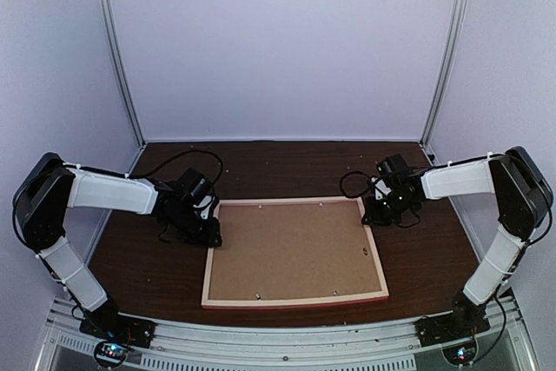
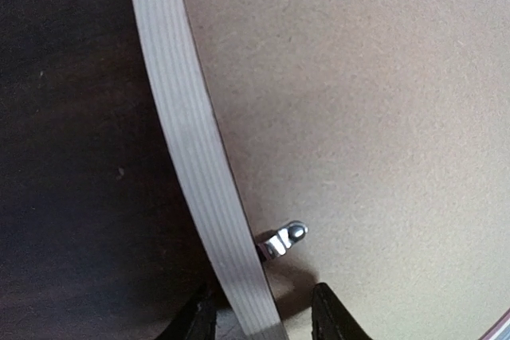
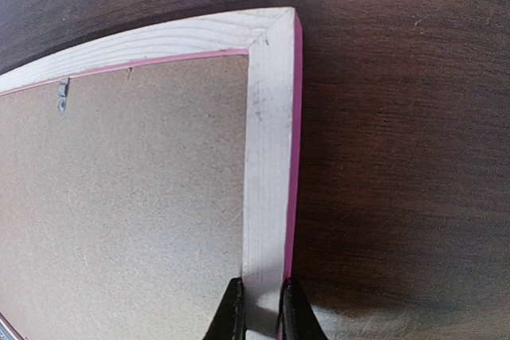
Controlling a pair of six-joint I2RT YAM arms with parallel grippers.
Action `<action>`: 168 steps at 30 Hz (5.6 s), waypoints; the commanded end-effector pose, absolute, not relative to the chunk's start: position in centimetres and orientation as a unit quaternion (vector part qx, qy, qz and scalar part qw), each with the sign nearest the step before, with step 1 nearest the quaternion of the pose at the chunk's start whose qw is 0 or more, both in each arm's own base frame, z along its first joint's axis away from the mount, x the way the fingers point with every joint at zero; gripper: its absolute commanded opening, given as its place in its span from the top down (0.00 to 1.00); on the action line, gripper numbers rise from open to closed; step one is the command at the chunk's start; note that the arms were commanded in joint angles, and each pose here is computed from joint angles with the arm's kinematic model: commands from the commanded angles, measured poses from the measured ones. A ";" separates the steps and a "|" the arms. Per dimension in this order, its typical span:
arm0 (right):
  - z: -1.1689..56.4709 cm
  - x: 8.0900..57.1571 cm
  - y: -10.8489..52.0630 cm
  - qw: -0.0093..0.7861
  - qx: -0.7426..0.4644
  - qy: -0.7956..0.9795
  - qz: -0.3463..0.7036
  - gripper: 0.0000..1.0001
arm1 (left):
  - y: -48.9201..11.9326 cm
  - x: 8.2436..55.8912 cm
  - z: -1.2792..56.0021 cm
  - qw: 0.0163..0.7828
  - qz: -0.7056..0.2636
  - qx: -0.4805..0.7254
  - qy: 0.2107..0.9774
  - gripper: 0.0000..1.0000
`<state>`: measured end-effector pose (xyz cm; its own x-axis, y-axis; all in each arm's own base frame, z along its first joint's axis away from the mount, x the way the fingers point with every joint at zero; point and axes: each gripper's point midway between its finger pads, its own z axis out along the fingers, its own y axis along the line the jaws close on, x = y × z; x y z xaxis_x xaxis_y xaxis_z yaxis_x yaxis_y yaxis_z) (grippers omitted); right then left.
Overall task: Put the photo into the frame
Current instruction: Press the fastener onto the backboard.
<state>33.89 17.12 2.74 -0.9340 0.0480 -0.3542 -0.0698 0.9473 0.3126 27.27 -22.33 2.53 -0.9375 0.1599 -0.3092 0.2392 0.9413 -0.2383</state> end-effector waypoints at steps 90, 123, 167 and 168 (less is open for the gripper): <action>-0.2 23.4 16.8 0.089 -0.059 0.989 0.105 0.57 | -20.9 27.7 2.3 0.191 -0.110 0.041 0.975 0.98; -0.8 21.8 16.3 0.033 -0.094 0.981 0.164 0.57 | -20.9 27.9 2.2 0.187 -0.103 0.042 0.976 0.98; -0.1 22.2 17.0 0.019 -0.093 0.977 0.190 0.72 | -20.8 28.2 2.6 0.190 -0.096 0.040 0.976 0.98; 0.1 22.2 17.1 0.021 -0.093 0.976 0.194 0.71 | -20.7 28.2 2.5 0.189 -0.095 0.040 0.976 0.98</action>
